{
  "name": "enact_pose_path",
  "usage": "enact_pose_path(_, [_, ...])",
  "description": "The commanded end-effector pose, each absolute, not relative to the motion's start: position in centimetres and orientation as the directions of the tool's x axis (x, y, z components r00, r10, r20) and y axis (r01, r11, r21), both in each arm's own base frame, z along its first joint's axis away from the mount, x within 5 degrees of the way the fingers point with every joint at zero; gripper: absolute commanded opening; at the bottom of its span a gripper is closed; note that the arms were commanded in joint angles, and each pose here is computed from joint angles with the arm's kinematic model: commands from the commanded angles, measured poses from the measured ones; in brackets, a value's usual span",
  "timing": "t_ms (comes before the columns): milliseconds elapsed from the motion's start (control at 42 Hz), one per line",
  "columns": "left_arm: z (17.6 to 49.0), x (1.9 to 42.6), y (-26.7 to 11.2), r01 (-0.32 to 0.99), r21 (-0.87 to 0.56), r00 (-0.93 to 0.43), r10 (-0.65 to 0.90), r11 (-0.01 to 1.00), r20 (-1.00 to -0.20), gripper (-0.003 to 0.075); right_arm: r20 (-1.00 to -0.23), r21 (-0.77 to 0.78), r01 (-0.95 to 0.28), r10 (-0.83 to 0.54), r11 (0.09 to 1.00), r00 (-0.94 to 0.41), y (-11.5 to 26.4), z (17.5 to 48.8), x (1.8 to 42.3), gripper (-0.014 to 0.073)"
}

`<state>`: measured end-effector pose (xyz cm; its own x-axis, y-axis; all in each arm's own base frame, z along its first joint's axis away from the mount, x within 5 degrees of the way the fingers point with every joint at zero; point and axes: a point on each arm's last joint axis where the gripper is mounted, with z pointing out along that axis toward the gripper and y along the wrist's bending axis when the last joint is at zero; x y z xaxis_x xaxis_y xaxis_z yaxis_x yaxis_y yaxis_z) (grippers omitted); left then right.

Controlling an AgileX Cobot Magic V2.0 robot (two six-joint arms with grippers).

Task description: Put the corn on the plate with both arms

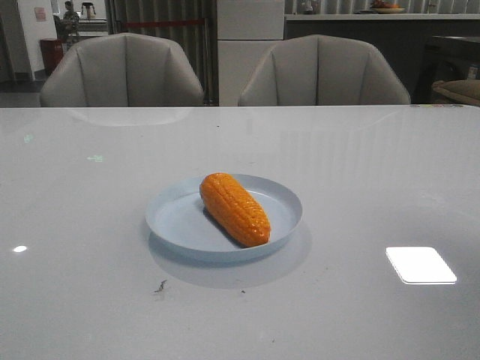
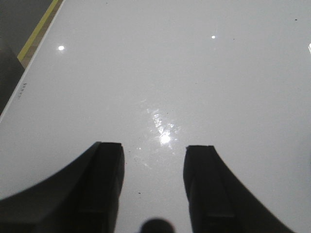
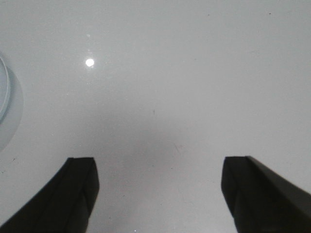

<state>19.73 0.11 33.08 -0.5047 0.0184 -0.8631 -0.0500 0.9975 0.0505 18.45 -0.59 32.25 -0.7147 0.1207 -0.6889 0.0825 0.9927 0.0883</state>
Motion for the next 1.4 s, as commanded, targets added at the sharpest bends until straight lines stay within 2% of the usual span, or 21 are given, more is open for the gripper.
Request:
enact_pose_path(0, [34.7, 19.8, 0.0, -0.045, 0.034, -0.414, 0.012, 0.998, -0.910, 0.0323, -0.753, 0.085, 0.076, 0.114, 0.993, -0.648, -0.7, 33.7, 18.5, 0.0623])
enact_pose_path(262, [34.7, 19.8, 0.0, -0.045, 0.034, -0.414, 0.012, 0.998, -0.910, 0.0087, -0.753, 0.085, 0.076, 0.114, 0.993, -0.648, -0.7, 33.7, 18.5, 0.0623])
enact_pose_path(714, [34.8, 19.8, 0.0, -0.044, 0.033, -0.411, 0.013, 0.998, -0.912, 0.0090, -0.753, 0.085, 0.076, 0.114, 0.993, -0.648, -0.7, 33.7, 18.5, 0.0623])
enact_pose_path(857, [33.3, 19.9, -0.2, -0.026, 0.034, -0.400, 0.021, 0.999, -0.916, 0.0090, -0.753, 0.085, 0.076, 0.114, 0.993, -0.648, -0.7, 33.7, 18.5, 0.0623])
enact_pose_path(976, [31.4, 19.0, -0.6, 0.025, 0.021, -0.281, 0.027, 0.999, -0.959, 0.0090, -0.753, 0.085, 0.076, 0.114, 0.993, -0.648, -0.7, 33.7, 18.5, 0.0623])
enact_pose_path(1095, [29.7, 16.6, -1.3, 0.105, 0.006, -0.040, 0.010, 0.994, -0.999, 0.0090, -0.753, 0.085, 0.076, 0.114, 0.993, -0.648, -0.7, 33.7, 18.5, 0.0623])
enact_pose_path(1167, [28.8, 14.8, -1.4, 0.131, 0.004, 0.054, -0.003, 0.991, -0.999, 0.0090, -0.753, 0.085, 0.076, 0.114, 0.993, -0.648, -0.7, 33.7, 18.5, 0.0623])
enact_pose_path(1381, [28.2, 9.9, -0.8, 0.096, -0.065, 0.147, -0.079, 0.993, -0.986, 0.0090, -0.753, 0.085, 0.076, 0.114, 0.993, -0.648, -0.7, 33.7, 18.5, 0.0623])
